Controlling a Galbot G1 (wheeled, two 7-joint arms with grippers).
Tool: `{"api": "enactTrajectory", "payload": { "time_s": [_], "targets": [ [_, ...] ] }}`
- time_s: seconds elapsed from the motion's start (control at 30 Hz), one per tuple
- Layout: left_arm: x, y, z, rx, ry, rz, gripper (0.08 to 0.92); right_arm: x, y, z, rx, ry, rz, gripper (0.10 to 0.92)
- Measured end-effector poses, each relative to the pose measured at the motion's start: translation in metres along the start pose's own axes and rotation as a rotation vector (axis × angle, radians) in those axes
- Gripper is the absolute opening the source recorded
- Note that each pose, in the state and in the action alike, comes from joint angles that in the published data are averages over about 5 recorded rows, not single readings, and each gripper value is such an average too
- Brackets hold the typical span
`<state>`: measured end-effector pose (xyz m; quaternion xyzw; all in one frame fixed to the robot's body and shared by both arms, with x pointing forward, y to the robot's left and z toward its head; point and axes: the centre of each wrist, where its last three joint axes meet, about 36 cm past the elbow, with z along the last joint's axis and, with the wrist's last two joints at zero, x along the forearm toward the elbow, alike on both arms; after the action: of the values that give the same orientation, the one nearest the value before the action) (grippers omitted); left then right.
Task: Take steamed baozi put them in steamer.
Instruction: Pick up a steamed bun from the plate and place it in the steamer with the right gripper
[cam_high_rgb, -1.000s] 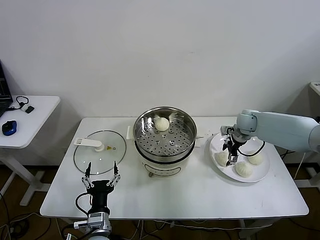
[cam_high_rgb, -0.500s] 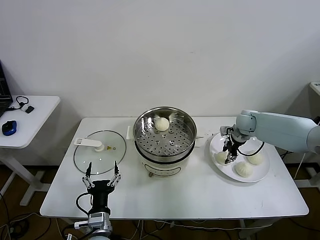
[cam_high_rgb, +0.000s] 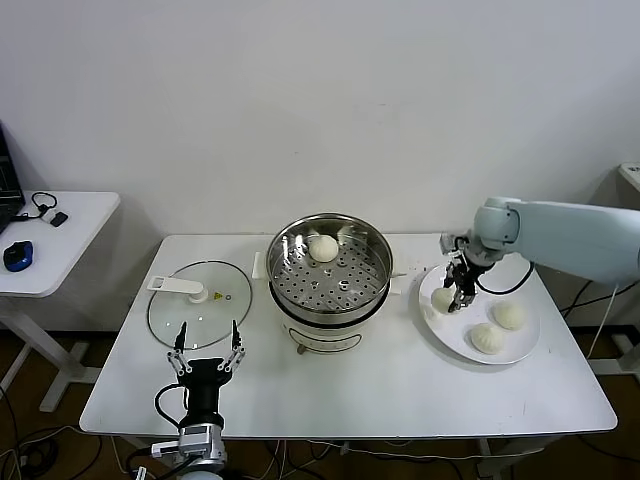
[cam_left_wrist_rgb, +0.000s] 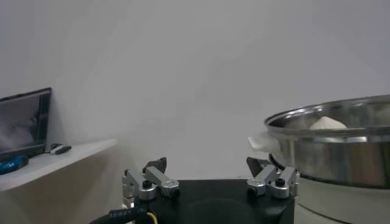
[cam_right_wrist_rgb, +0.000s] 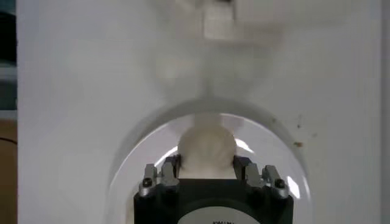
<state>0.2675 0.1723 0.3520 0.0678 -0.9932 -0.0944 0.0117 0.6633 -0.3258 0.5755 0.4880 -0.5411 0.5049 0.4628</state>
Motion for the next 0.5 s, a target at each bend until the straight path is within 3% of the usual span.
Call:
{"api": "enactTrajectory", "payload": {
  "time_s": [0.27, 0.5],
  "targets": [
    [0.001, -0.005, -0.001, 0.000, -0.007, 0.015, 0.823, 0.091, -0.005, -0.053, 0.054, -0.054, 0.048, 0.577],
    [0.003, -0.007, -0.002, 0.001, -0.010, 0.025, 0.823, 0.132, -0.006, -0.106, 0.091, -0.094, 0.072, 0.577]
  ]
}}
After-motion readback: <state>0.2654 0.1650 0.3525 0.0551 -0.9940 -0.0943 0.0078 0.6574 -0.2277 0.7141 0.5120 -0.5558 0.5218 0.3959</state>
